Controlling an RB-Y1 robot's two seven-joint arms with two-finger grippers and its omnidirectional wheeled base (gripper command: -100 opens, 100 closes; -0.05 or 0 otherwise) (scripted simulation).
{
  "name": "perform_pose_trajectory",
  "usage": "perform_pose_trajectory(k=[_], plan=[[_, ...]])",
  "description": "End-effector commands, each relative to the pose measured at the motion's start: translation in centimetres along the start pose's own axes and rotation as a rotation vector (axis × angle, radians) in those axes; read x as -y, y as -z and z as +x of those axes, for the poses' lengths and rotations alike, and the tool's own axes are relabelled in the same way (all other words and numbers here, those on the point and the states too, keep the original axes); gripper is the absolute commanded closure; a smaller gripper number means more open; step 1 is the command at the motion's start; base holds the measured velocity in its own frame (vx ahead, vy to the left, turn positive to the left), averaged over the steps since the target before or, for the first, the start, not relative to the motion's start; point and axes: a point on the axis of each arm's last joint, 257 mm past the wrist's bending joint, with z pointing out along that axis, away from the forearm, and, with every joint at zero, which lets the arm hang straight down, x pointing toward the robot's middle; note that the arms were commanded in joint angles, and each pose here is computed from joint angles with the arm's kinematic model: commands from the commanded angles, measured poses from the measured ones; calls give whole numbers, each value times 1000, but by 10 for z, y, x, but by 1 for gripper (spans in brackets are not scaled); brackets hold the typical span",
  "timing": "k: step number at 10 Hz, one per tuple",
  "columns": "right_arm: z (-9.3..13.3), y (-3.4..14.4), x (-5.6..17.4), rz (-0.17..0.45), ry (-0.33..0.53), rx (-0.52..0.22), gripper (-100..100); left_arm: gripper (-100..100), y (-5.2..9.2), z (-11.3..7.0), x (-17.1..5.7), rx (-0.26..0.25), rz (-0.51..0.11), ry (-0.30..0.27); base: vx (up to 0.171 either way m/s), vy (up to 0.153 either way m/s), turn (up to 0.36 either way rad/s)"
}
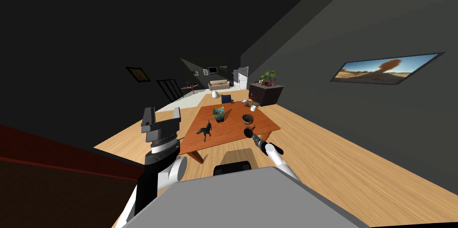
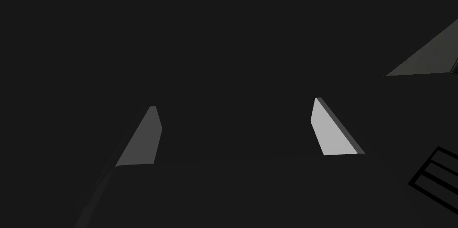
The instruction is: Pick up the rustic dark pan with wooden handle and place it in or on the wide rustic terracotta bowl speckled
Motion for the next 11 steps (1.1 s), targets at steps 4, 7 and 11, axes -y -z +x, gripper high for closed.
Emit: perform_pose_trajectory(k=[4,7,11], plan=[[38,8,23,9,19,13,100,0,0,0,0,0,0,0,-93,-22,-50],[64,15,39,11,27,19,100,0,0,0,0,0,0,0,-116,-12,-46],[96,26,51,3,16,12,100,0,0,0,0,0,0,0,-47,7,19]])
